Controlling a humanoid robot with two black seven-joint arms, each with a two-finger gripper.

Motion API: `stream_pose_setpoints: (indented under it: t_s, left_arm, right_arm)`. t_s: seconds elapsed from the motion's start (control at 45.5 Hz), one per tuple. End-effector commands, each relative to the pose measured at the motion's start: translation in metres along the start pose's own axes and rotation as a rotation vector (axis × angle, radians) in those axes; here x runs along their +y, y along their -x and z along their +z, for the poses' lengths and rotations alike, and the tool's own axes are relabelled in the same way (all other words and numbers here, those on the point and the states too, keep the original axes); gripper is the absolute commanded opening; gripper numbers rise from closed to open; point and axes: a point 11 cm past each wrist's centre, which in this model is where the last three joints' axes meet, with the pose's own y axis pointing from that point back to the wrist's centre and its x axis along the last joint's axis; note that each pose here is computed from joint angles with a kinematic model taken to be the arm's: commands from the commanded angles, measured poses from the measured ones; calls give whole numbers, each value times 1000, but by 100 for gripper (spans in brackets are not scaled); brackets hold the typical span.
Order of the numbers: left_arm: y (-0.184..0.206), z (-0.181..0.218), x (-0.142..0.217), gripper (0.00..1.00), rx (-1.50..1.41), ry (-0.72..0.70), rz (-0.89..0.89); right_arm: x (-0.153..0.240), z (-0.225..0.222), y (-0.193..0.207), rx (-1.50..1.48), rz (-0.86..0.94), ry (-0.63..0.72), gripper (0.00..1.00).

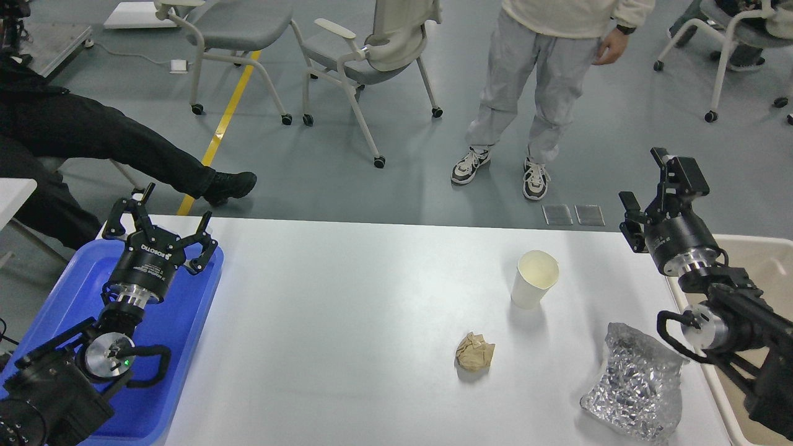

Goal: Tidy desktop
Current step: 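Raise the right gripper and swing it toward the white paper cup, then lower the right gripper around the white paper cup and close it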

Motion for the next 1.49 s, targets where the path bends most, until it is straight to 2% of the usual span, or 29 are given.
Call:
stream_pose_setpoints:
  t_s: [0.0,0.132,0.242,0.527,0.879,0.967,1.165,1.319,1.473]
  left_arm:
    - [0,0,0,98,0,1,0]
    - [0,0,0,98,0,0,0]
    - [0,0,0,98,0,0,0]
    - [0,0,0,98,0,0,0]
    - [0,0,0,98,0,0,0]
    - [0,0,0,98,0,0,0]
    - [0,0,0,98,0,0,0]
    - [0,0,0,98,0,0,0]
    - [0,0,0,98,0,0,0]
  right_arm:
    - [2,4,-5,249,-139,95,99]
    - [0,11,13,452,-312,189,99]
    - [-4,7,10,552,-364,245,100]
    - [-25,-31,16,834,-548,276,99]
    - [-30,-33,26,1152,-816,276,100]
    - [-38,-28,37,1179,-839,271,99]
    - [-51,1,36,1261,-822,314,99]
    - [-42,32,27,1249,-842,407,99]
    - [-33,49,33,1240,-876,433,99]
